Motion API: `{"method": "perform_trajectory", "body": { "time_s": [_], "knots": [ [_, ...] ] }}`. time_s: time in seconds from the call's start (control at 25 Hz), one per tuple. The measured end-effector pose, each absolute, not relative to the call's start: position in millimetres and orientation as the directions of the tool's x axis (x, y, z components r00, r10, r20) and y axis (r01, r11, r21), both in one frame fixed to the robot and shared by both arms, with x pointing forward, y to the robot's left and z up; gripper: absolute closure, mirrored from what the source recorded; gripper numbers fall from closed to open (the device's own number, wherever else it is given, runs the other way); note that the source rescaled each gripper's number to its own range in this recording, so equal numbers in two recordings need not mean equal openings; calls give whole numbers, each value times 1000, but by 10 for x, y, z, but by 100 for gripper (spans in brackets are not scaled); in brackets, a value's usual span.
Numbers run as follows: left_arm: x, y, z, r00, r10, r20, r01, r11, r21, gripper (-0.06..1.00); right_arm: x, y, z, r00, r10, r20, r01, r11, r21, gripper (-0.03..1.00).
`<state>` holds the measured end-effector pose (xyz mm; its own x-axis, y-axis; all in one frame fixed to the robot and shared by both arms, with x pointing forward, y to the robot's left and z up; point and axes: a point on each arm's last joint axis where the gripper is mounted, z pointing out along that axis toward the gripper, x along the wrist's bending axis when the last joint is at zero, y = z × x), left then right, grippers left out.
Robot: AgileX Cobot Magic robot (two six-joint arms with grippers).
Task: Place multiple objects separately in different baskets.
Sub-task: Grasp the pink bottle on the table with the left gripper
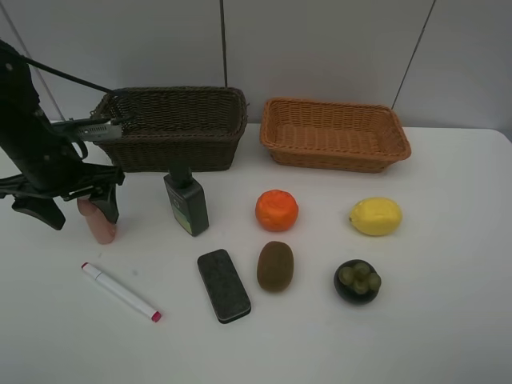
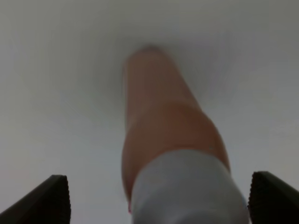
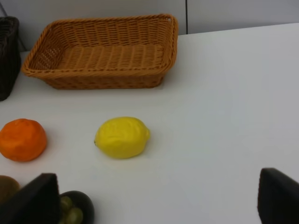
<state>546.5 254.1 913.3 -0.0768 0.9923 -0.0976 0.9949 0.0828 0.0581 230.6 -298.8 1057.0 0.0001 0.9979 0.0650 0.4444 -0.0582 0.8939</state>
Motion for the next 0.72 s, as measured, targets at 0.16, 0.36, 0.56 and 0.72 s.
{"method": "perform_trajectory", "body": {
  "time_s": [0.16,0.36,0.56,0.72],
  "knots": [
    [5499,2539,9063,-79,992,-98,994,86,70,-5,2306,-2988,10570,0,998,65,444,-58,894,-3],
    [5508,2537,9064,-82,992,-101,993,90,79,44,2306,-2988,10570,0,998,65,444,-58,894,-3],
    [5503,2535,9064,-83,991,-102,993,91,74,66,2306,-2988,10570,0,998,65,444,-58,894,-3],
    [5507,2533,9079,-83,991,-102,994,90,65,66,2306,-2988,10570,0,998,65,444,-58,894,-3]
  ]
}}
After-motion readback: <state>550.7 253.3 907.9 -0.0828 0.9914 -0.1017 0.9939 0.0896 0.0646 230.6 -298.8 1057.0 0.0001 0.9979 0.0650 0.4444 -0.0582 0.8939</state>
